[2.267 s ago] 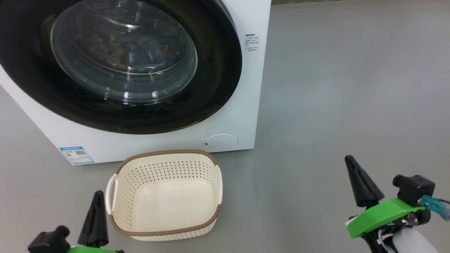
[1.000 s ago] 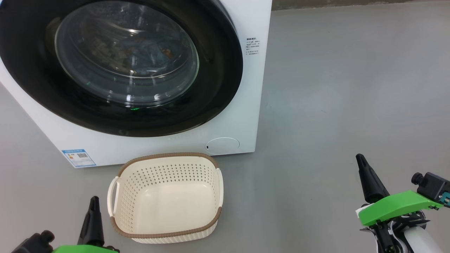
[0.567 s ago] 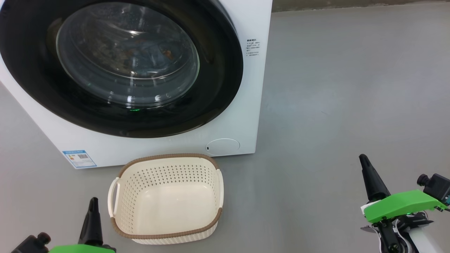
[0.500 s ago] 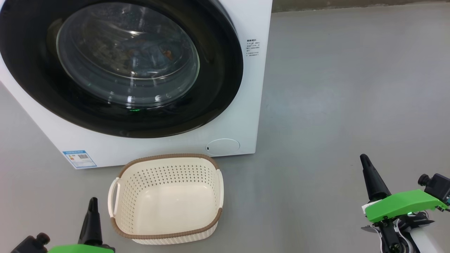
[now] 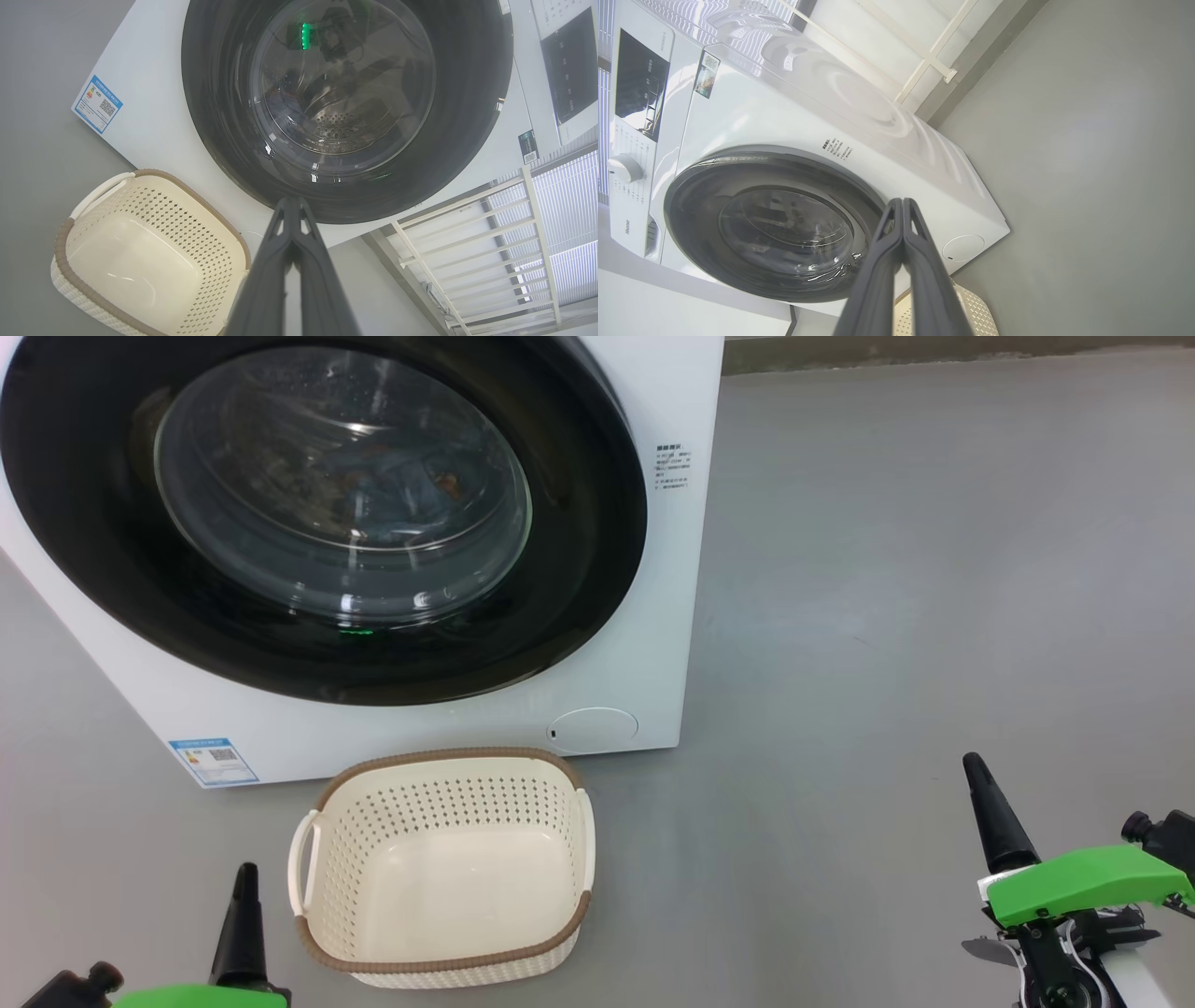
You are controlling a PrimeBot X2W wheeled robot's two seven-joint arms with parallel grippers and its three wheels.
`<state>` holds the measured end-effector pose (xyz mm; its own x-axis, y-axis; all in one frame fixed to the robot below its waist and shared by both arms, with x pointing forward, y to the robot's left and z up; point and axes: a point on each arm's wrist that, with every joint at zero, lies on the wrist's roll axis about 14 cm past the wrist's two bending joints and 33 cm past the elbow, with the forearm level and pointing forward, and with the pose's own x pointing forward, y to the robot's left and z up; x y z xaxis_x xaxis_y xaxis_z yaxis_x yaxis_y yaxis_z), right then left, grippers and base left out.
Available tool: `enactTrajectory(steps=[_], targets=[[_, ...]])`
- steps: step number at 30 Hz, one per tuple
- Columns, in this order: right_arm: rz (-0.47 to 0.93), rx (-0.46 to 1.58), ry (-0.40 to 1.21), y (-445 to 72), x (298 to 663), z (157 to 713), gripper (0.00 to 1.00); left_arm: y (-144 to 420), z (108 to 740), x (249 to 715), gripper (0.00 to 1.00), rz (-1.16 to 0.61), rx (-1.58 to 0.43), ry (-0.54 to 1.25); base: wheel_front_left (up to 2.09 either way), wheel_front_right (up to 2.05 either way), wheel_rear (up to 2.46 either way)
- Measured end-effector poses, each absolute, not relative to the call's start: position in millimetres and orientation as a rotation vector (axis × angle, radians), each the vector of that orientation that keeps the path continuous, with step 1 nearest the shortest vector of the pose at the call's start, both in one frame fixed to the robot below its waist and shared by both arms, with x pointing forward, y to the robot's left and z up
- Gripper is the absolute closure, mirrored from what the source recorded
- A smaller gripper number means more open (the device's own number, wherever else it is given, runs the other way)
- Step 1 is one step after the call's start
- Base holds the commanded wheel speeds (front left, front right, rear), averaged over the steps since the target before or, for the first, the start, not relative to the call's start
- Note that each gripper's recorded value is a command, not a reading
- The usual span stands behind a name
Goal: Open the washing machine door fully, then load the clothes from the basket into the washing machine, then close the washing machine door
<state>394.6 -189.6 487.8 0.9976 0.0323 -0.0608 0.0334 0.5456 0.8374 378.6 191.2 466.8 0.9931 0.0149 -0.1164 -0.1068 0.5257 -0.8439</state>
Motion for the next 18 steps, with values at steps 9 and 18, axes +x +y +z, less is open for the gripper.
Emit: enactTrajectory(steps=[9, 18], targets=[[-0.02, 1.091, 0.065, -193.6, 393.6, 488.7, 1.0, 190.4, 468.1, 378.3, 1.0, 0.073, -1.106, 0.103, 0.0, 0.0, 0.0], [-0.028, 1.189, 0.061, -195.1, 393.2, 490.1, 1.0, 190.1, 469.3, 378.0, 1.0, 0.075, -1.198, 0.102, 0.0, 0.0, 0.0]])
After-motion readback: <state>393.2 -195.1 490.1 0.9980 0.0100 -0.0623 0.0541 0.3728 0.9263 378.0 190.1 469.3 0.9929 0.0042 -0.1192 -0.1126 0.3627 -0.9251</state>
